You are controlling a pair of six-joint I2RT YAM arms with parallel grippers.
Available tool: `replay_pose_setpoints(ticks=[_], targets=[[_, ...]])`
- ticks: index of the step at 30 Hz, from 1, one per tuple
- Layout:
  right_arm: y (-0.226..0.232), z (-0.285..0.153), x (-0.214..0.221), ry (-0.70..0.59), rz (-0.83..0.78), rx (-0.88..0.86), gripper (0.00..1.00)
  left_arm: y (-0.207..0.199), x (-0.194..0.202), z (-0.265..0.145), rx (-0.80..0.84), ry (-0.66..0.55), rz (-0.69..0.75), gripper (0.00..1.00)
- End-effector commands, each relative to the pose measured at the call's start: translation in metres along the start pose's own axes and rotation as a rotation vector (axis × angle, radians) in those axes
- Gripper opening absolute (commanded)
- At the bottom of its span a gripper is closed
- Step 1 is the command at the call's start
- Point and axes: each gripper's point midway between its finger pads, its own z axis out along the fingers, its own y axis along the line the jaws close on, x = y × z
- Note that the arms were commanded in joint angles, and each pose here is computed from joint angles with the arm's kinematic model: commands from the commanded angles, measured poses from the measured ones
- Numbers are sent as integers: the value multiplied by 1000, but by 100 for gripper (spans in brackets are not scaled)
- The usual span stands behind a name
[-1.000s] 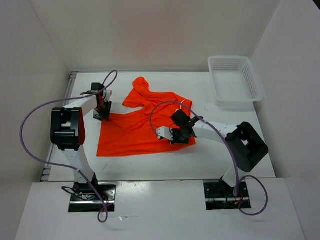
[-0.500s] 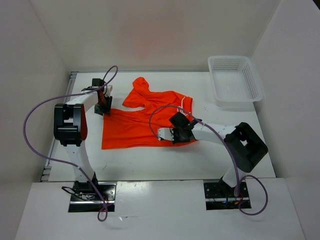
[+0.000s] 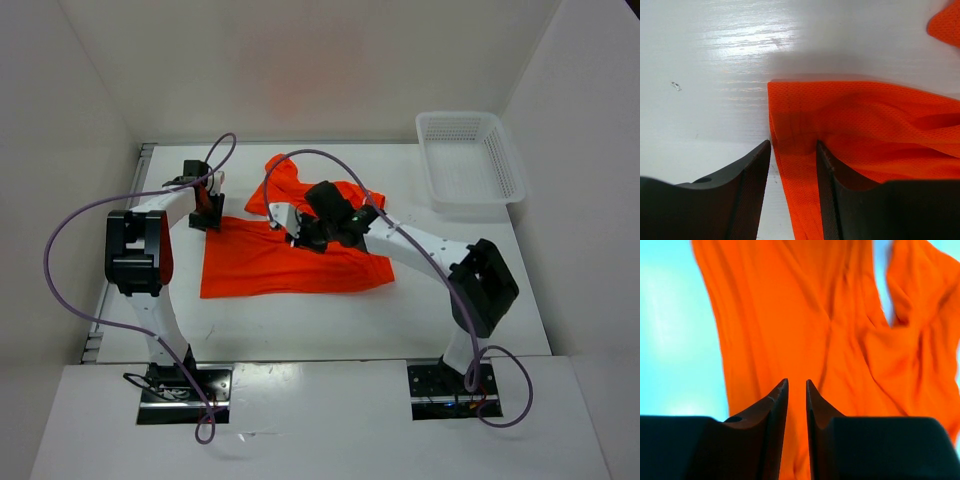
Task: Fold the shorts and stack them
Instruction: Flatten the shorts out
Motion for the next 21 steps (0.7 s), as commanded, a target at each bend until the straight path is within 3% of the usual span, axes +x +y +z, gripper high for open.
replay_pose_setpoints(ticks=[1, 7, 11, 21], targets=[[24, 25, -16, -50, 28, -105, 26, -10, 37, 10, 29, 115, 13, 49], [56, 64, -6, -5, -4, -186, 24, -11, 33, 12, 39, 105, 13, 49], [82, 79, -22, -27, -14, -214, 25, -17, 35, 12, 69, 112, 11, 49], [74, 103, -5, 25, 39, -91, 23, -23, 31, 7, 105, 100, 9, 49]])
